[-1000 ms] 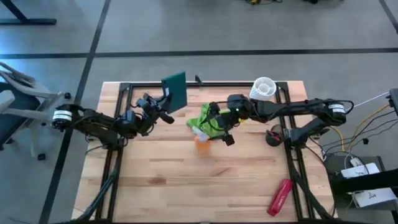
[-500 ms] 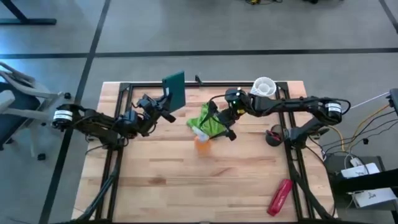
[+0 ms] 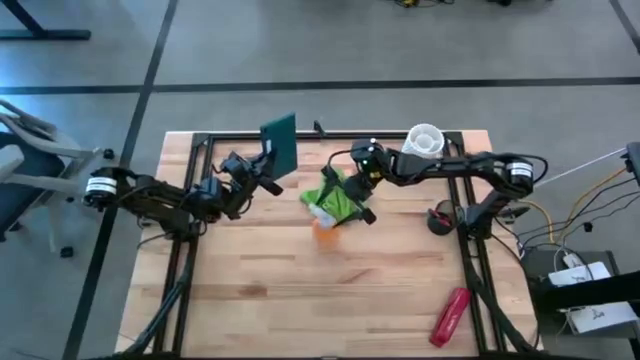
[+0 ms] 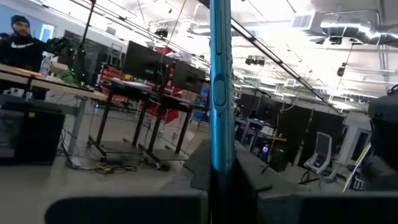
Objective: Apply microfiber cloth
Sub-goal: Spray the front and back of the tablet with the spray bottle
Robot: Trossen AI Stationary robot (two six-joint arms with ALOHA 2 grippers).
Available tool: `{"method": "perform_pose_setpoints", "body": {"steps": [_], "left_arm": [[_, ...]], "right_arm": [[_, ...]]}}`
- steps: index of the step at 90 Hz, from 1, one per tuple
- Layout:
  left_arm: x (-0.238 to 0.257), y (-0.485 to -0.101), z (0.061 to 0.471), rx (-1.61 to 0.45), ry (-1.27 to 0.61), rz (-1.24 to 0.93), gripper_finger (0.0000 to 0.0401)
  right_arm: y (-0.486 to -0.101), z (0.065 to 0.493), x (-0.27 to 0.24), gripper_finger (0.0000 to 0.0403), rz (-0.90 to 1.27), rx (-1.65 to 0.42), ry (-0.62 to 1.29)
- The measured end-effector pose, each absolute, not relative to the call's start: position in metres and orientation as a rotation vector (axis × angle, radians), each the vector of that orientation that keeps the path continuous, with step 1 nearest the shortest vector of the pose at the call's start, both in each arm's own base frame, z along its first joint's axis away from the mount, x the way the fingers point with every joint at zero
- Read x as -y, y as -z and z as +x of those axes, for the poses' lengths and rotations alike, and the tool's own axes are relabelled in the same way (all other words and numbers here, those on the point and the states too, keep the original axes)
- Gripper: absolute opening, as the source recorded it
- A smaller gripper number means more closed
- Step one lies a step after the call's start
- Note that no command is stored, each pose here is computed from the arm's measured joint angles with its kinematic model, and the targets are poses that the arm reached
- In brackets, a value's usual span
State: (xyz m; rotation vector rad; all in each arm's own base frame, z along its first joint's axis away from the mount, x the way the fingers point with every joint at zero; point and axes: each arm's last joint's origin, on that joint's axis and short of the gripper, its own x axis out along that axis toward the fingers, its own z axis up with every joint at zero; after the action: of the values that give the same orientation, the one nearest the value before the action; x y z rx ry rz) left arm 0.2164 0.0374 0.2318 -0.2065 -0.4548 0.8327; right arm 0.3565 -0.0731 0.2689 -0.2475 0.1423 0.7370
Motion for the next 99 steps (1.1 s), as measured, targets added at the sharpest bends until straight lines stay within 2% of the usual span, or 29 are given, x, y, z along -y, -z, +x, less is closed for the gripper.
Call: {"method": "perform_pose_setpoints", "body": {"steps": [33,53,86,99], "left_arm": [[-0.037,-0.229,0.218,0.434,-0.829,-0.217,0.0009],[-0.037,-0.229,0.218,0.426,-0.829,-0.210,0.0009],[-0.036,-0.228,0.219,0.406,-0.830,-0.192,0.0009],[-0.021,-0.232,0.216,0.393,-0.889,-0.137,0.0004]], "right_arm": [[-0.263,0.385,0.079,0.0349,-0.228,-0.147,-0.768],[-0.262,0.395,0.080,0.0349,-0.215,-0.099,-0.882],[-0.256,0.395,0.080,0.0348,-0.207,-0.123,-0.903],[-0.257,0.395,0.077,0.0348,-0.205,-0.132,-0.894]]}}
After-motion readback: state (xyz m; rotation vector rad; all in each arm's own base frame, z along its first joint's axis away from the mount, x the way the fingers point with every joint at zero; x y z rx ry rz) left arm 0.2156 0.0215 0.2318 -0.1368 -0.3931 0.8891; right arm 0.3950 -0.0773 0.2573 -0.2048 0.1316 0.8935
